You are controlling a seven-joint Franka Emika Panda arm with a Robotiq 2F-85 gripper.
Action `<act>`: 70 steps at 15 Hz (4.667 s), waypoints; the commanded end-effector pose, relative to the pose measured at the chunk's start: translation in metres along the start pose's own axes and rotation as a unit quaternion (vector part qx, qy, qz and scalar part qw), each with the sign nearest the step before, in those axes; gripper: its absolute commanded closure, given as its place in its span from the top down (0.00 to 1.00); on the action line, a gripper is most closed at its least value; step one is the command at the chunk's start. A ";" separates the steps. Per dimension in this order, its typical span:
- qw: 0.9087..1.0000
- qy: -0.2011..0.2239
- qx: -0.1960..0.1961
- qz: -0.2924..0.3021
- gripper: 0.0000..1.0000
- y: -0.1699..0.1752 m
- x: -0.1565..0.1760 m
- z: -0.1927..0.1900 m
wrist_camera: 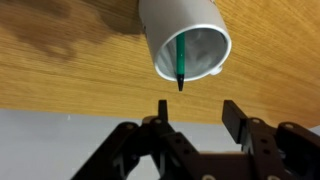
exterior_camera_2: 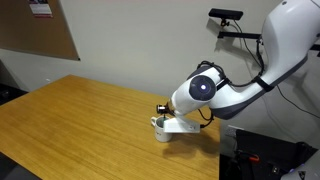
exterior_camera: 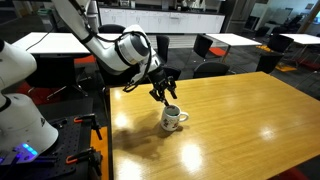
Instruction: Take the pen from the white cup and put it on the table
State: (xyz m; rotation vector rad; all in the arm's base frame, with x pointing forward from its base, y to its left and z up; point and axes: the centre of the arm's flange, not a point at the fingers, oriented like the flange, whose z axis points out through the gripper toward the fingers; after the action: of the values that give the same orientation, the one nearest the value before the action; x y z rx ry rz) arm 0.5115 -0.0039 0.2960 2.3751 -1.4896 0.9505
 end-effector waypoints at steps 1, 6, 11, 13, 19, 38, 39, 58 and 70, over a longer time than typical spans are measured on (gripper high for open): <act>1.000 0.000 0.010 0.010 0.54 -0.013 -0.006 0.011; 1.000 0.001 -0.008 0.014 0.55 -0.012 -0.006 0.017; 1.000 0.006 -0.024 0.017 0.46 -0.010 -0.005 0.025; 0.999 0.006 -0.032 0.015 0.40 -0.010 -0.007 0.030; 0.998 0.011 -0.056 0.002 0.52 -0.006 -0.018 0.048; 0.999 0.012 -0.045 -0.011 0.52 -0.018 -0.024 0.053; 0.999 0.010 -0.046 -0.013 0.53 -0.018 -0.025 0.054; 0.998 -0.011 -0.059 0.000 0.50 -0.025 -0.028 0.070; 0.998 -0.010 -0.066 -0.006 0.00 -0.028 -0.032 0.080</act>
State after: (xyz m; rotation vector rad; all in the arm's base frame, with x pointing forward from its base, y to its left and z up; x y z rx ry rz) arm 0.5527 -0.0048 0.2191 2.2993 -1.4960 0.8056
